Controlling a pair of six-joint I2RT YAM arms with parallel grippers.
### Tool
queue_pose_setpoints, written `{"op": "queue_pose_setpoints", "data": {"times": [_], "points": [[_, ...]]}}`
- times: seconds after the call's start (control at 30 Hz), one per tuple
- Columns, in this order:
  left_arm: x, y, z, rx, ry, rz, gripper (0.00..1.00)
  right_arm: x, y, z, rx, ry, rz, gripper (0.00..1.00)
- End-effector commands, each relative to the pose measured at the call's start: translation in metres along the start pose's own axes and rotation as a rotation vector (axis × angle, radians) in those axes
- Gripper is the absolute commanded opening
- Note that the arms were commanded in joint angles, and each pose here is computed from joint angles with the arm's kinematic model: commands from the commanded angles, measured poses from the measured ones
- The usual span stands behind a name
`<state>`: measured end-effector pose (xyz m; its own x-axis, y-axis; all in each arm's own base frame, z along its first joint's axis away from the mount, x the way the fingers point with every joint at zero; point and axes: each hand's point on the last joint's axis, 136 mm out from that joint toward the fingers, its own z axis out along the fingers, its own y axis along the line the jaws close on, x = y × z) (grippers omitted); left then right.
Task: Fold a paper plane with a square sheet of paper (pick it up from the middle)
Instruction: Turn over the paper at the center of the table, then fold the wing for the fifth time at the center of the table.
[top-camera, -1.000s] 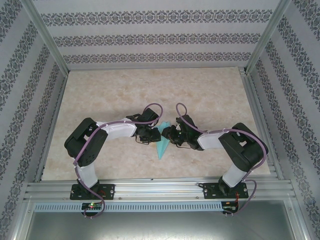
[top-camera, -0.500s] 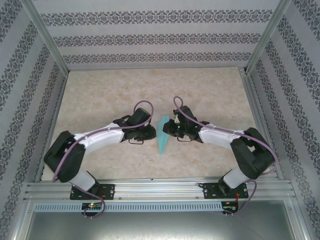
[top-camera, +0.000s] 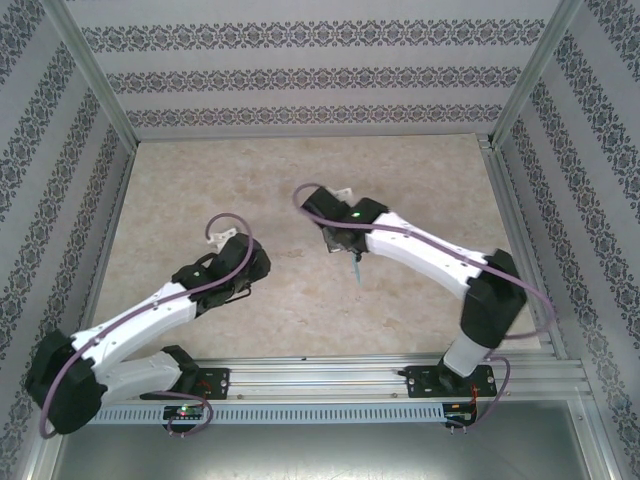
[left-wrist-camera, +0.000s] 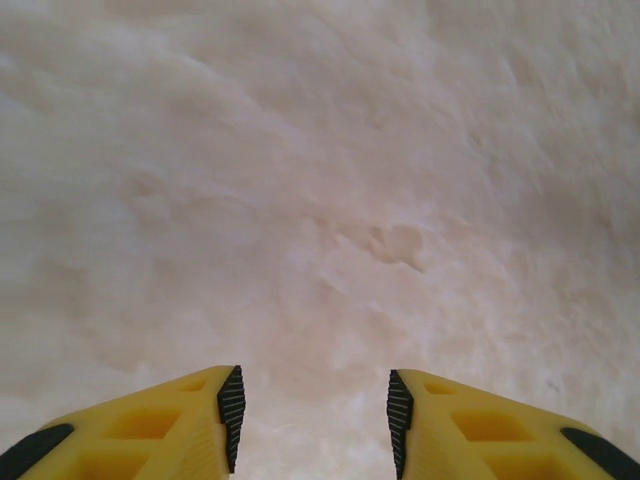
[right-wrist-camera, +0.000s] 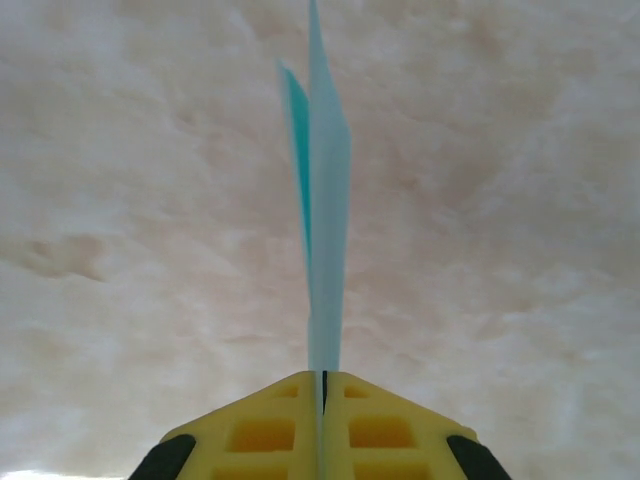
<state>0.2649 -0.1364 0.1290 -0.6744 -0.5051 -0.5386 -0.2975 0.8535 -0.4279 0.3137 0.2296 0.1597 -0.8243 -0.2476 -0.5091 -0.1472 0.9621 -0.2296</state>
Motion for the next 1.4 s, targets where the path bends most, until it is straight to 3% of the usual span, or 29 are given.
{"op": "queue_pose_setpoints", "data": {"times": [0.0,0.3,0.4,0.6,0.73,0.83,0.9,1.07,1.2,1.37], "points": [[-0.019,0.045,-0.019,-0.134,-0.141,-0.117,0.48,0.013,-0.018,0.004,0.266,0.048,-0.213,0.05],[-0.045,0.1,-0.074,-0.177,-0.377,-0.231,0.49,0.045,0.082,0.062,0.144,0.219,-0.273,0.11],[-0.046,0.106,-0.081,-0.168,-0.401,-0.242,0.49,0.053,0.121,0.067,-0.025,0.262,-0.213,0.17],[-0.042,0.106,-0.079,-0.167,-0.374,-0.243,0.51,0.035,0.186,0.022,-0.566,0.223,-0.012,0.6],[-0.04,0.099,-0.075,-0.162,-0.347,-0.218,0.53,0.005,0.16,-0.022,-0.849,0.079,0.194,0.8],[-0.036,0.088,-0.065,-0.131,-0.31,-0.184,0.55,-0.006,0.127,-0.028,-0.99,0.004,0.347,0.9],[-0.032,0.073,-0.055,-0.093,-0.268,-0.145,0.56,-0.003,0.106,-0.013,-1.012,0.017,0.419,0.88],[-0.014,0.038,-0.025,-0.066,-0.111,-0.047,0.59,0.009,0.098,0.015,-1.084,0.143,0.451,0.61],[0.002,0.01,-0.001,-0.051,0.026,0.021,0.61,0.011,0.107,0.04,-1.038,0.214,0.446,0.37],[0.014,-0.011,0.019,-0.035,0.128,0.057,0.62,0.014,0.115,0.073,-0.981,0.272,0.48,0.27]]}}
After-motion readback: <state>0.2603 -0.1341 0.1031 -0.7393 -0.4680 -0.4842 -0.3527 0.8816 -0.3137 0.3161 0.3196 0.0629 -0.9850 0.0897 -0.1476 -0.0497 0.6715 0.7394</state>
